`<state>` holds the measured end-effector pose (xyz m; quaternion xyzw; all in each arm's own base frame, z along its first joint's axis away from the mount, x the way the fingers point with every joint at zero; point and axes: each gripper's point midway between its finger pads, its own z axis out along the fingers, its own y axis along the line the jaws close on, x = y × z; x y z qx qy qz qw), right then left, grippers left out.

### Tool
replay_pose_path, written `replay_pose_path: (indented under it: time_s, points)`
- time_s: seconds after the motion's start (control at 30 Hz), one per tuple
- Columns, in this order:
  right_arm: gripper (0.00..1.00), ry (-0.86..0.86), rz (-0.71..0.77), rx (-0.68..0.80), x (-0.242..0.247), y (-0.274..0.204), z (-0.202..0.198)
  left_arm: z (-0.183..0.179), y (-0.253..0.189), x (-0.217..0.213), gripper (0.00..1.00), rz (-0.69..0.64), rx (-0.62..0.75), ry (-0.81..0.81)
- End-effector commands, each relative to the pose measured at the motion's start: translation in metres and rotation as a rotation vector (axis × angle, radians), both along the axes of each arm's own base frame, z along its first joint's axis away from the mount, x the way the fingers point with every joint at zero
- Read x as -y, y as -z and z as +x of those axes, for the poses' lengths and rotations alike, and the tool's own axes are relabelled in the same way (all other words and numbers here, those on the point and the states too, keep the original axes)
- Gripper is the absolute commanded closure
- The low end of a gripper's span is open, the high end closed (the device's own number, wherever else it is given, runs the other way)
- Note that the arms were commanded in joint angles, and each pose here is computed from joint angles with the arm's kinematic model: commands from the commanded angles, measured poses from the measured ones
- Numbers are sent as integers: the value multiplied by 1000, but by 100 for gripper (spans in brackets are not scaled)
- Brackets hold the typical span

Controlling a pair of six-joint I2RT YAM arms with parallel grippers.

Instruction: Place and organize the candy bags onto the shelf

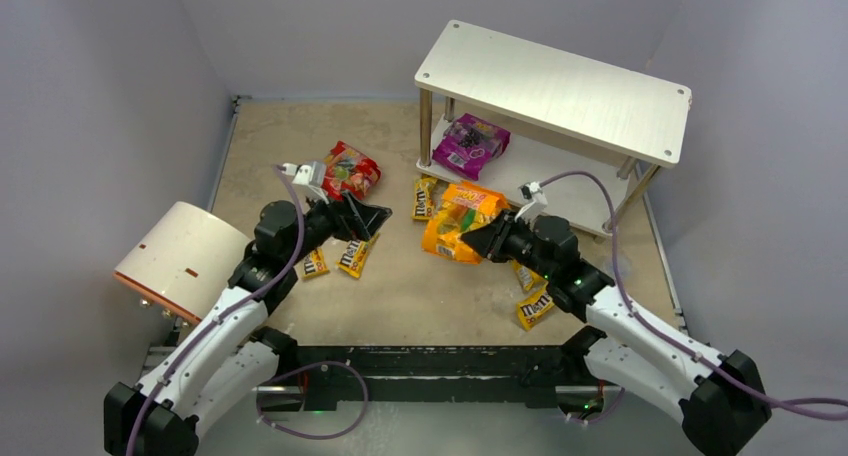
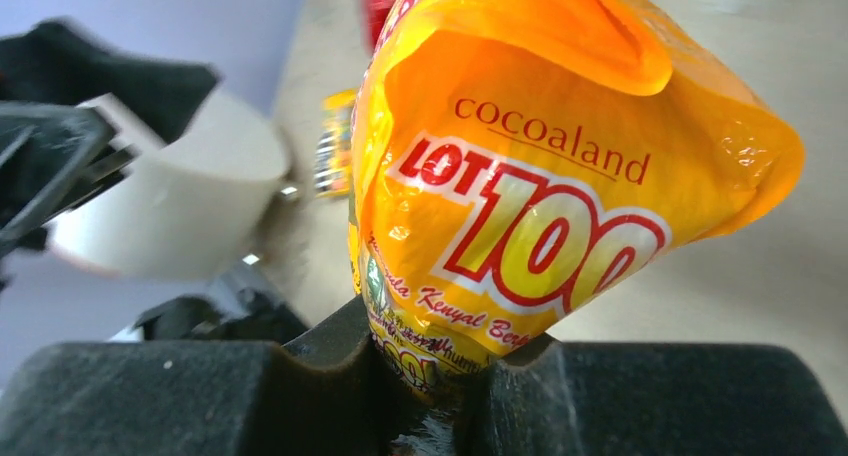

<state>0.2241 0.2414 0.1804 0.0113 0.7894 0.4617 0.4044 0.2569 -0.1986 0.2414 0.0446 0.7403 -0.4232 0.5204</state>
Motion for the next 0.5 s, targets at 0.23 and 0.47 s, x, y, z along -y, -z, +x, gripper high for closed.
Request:
replay_pose_path:
  time_s: [0.23,0.47]
  points:
    - [85,520,-203,35,97,-28,56,20,28,-40,4,137,-81,-244]
    - [85,522,-166,92,117,-49,93,20,34,-37,3,151,-83,-223]
